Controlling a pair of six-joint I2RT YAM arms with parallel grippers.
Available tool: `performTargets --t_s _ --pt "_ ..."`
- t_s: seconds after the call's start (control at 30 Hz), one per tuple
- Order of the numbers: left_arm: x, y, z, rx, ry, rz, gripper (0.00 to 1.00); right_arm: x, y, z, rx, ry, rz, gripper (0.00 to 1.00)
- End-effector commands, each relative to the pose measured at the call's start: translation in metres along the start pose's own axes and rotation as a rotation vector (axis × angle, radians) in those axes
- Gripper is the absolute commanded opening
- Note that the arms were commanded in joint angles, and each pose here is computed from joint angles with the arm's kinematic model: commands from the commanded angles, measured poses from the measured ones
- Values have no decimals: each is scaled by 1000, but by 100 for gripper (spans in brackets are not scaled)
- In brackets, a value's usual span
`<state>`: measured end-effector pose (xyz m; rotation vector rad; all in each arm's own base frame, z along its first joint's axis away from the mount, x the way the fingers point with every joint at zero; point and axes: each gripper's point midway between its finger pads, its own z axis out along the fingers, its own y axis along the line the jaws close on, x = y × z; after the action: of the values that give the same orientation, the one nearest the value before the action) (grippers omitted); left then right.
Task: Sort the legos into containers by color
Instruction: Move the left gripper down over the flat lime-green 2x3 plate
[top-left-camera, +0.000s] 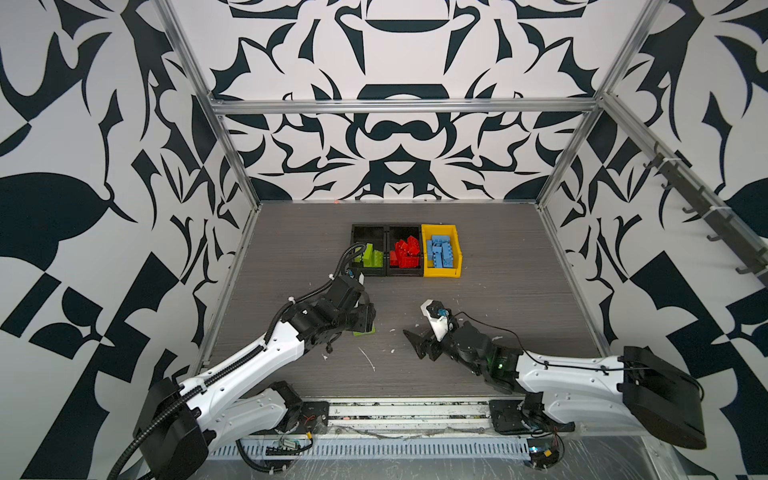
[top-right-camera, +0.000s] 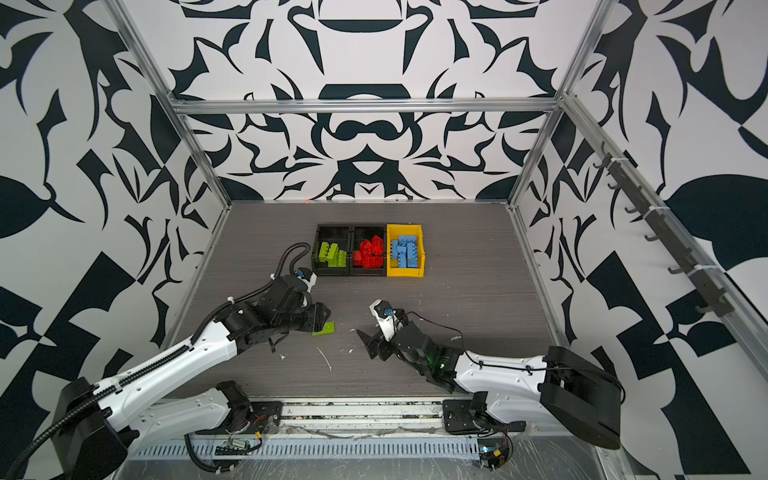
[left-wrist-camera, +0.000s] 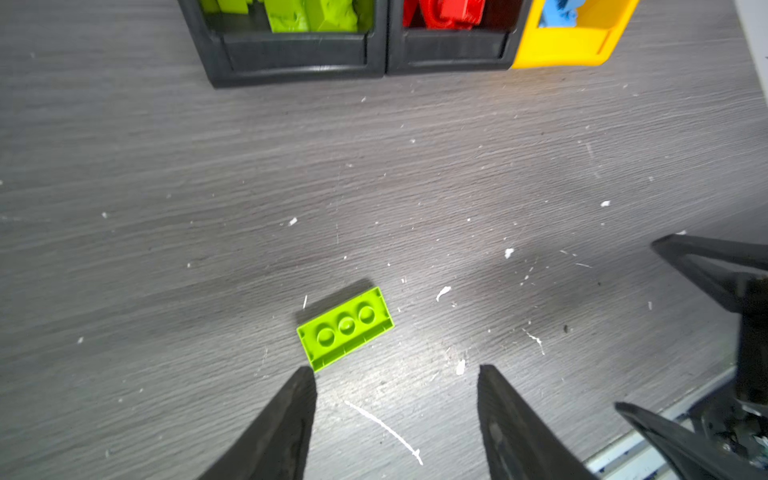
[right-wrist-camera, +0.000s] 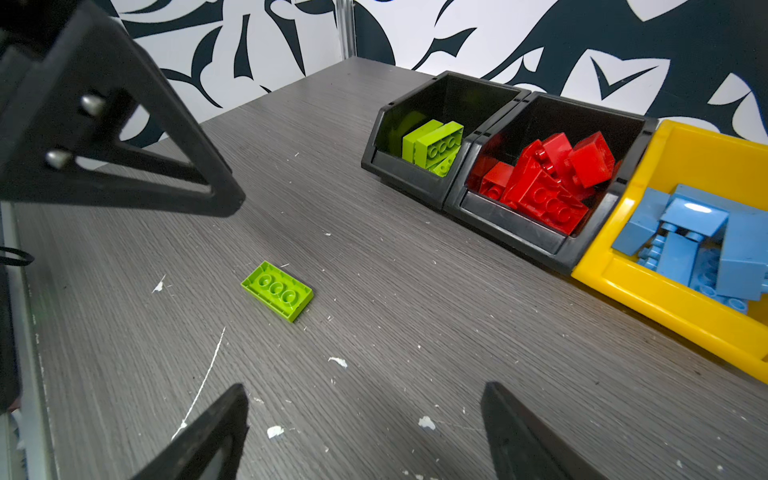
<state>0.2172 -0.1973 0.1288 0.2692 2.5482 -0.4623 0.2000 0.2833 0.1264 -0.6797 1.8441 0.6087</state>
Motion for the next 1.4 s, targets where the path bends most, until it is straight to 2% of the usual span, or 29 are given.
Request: performTargets --t_s 0.0,0.3,0.5,1.13,1.37 --pt "31 10 12 -45 120 -13 65 -19 2 4 7 -44 -4 90" --pt "51 -10 27 24 189 19 61 -20 1 2 9 -46 -7 90" --pt "69 -11 42 21 282 26 61 -20 0 0 15 -47 -10 90" --pt "58 -17 79 -25 329 108 62 -19 1 3 12 -33 -18 90" --pt "54 -9 92 -86 351 146 62 -19 1 1 15 -37 -17 90"
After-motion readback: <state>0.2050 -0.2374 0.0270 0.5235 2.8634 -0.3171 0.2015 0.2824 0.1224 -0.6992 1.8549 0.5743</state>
